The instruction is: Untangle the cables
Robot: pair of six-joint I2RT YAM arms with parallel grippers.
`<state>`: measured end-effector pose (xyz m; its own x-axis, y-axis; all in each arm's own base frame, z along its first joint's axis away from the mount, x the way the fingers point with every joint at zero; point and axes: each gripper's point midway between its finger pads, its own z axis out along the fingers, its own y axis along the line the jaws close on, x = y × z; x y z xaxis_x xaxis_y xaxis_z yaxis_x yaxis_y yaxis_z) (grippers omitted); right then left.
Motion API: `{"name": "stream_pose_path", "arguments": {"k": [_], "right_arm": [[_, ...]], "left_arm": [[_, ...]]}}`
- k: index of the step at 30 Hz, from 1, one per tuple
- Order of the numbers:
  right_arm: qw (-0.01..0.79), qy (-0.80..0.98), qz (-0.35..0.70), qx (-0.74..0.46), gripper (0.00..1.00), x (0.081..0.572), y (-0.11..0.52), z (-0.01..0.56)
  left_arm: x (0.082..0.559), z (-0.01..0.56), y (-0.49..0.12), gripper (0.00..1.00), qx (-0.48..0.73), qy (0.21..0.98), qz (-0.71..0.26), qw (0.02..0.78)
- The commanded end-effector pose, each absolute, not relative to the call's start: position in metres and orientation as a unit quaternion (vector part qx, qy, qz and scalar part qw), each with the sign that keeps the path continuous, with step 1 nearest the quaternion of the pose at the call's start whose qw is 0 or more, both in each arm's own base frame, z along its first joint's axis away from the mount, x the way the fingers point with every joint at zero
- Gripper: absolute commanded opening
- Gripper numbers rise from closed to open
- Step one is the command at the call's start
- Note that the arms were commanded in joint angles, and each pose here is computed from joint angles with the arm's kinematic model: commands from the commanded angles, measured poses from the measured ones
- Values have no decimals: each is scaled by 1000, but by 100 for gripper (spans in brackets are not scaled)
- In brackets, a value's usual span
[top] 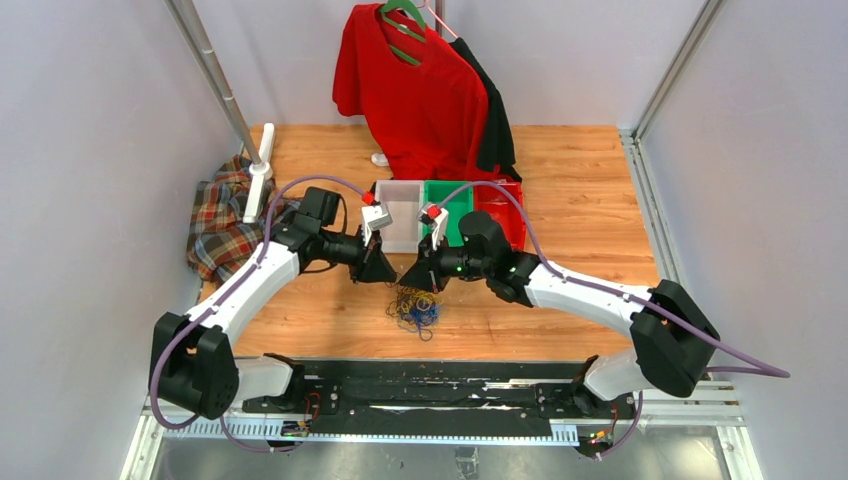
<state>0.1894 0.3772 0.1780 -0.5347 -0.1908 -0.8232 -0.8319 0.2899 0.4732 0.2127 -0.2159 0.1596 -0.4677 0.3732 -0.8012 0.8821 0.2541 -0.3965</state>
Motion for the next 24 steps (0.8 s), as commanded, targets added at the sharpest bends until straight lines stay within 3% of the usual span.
{"name": "stream_pose_path", "arguments": {"k": [1, 4, 9, 18, 24], "right_arm": [[339, 725, 486, -351, 1, 187, 381, 185], [356, 740, 464, -332, 11, 198, 378, 179], [400, 747, 422, -322, 65, 211, 381, 177], [429, 746, 398, -317, 70, 222, 398, 172], [424, 757, 384, -317, 63, 226, 397, 157]], "left_arm": [[199, 180, -214, 3, 451, 719, -436, 298], [198, 194, -210, 1, 436, 733, -423, 306], [202, 222, -202, 1, 404, 756, -394, 331], [200, 265, -202, 1, 394, 747, -394, 362], [203, 302, -200, 1, 395, 738, -383, 392]]}}
